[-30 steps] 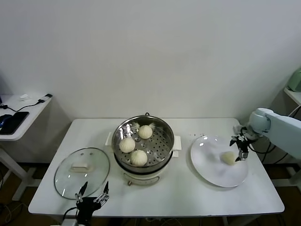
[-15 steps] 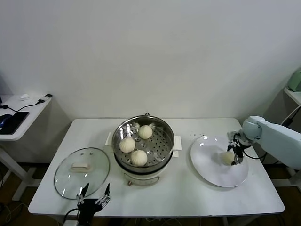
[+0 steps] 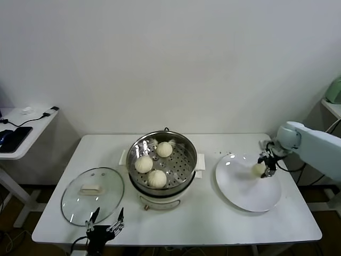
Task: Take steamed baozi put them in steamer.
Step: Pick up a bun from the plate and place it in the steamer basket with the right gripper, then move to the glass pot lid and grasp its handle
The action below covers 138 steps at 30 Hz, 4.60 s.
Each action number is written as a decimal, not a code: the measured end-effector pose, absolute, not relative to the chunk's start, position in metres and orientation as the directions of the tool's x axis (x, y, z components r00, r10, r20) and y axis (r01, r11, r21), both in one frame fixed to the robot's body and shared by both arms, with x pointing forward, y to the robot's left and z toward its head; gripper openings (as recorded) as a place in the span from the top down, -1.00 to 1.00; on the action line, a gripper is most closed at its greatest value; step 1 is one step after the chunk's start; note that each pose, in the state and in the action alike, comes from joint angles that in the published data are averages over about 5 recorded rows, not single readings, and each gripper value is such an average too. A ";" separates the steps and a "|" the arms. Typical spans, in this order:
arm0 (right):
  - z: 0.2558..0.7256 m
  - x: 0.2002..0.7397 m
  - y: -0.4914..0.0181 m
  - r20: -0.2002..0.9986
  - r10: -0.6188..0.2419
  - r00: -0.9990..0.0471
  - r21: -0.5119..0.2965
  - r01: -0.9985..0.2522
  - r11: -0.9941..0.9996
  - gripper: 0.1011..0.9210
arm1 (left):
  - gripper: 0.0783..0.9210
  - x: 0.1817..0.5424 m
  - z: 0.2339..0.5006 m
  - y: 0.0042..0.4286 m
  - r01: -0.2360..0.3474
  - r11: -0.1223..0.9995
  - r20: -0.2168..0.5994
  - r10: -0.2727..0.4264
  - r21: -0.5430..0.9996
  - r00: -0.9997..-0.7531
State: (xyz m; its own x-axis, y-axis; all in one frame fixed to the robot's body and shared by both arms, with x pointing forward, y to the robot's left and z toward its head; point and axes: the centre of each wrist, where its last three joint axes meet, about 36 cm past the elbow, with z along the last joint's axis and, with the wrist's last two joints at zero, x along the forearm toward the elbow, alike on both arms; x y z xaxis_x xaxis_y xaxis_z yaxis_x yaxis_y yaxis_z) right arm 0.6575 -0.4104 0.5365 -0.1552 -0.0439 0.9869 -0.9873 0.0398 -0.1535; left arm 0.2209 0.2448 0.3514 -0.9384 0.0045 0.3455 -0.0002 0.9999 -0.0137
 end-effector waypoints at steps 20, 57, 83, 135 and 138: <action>0.724 0.646 -0.180 0.948 -0.268 -0.171 -0.204 -0.974 -0.098 -0.35 | -0.77 0.233 0.355 0.239 0.017 1.000 0.310 0.022 -0.019 -0.950; 0.592 0.639 -0.089 0.963 -0.225 -0.145 -0.162 -0.985 -0.060 -0.67 | -0.77 0.238 0.350 0.241 0.017 1.000 0.313 0.021 -0.016 -0.950; 0.651 0.645 -0.241 0.526 -0.640 -0.560 -0.399 -0.827 0.396 -0.76 | -0.77 0.248 0.366 0.249 -0.037 0.997 0.228 -0.021 -0.063 -0.973; 0.283 0.337 -0.369 0.075 -0.070 -0.995 0.028 -0.068 0.997 -0.76 | -0.77 0.265 0.277 0.342 -0.110 0.505 -0.033 -0.158 0.856 -0.987; 0.281 0.335 -0.366 0.088 -0.056 -0.995 0.026 -0.054 0.998 -0.76 | -0.77 0.264 0.266 0.350 -0.076 0.369 -0.031 -0.127 0.926 -0.991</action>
